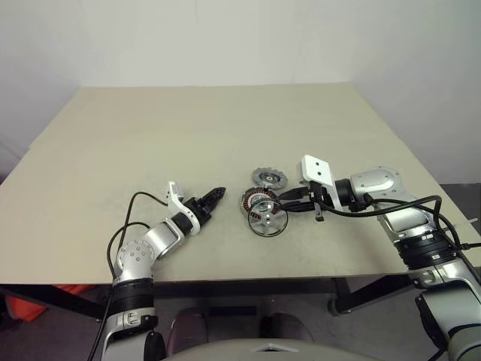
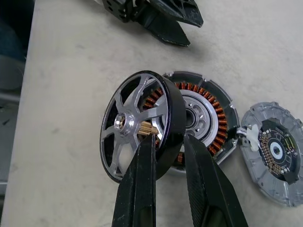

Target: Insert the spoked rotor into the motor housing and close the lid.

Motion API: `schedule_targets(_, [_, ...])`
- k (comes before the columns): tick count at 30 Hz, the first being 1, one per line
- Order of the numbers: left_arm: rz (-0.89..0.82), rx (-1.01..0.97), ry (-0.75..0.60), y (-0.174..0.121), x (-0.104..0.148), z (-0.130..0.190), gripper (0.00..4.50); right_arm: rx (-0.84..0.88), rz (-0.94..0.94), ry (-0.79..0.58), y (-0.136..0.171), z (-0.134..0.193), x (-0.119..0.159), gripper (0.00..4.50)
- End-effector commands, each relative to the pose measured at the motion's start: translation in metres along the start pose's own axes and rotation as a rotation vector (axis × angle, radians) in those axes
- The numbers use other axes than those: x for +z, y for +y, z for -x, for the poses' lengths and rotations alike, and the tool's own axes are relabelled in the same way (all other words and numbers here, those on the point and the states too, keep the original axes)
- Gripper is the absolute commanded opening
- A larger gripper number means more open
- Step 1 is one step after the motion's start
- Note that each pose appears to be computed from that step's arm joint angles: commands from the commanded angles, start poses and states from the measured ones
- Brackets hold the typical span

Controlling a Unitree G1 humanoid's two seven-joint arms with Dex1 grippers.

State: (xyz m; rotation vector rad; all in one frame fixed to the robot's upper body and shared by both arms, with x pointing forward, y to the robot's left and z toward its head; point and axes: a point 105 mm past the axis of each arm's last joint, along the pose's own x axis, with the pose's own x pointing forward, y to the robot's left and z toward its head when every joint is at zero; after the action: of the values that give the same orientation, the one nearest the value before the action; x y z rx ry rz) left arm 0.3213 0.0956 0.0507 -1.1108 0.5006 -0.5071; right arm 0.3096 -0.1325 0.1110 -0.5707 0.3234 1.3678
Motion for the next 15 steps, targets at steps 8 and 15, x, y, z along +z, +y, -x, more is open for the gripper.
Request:
schedule_targets(8, [-0.022,-0.032,-0.020,-0.0098,0.0040,0.0015,2.73,-0.009,0.036,0.008,-0.0044,-0.0015,0.0037,0.63])
schedule_targets(15, [-0.023,-0.030,-0.019,-0.0092,0.0039,0.0010,2.73,-0.015,0.042,0.007,-0.0056,-0.0003,0.0059,0.03])
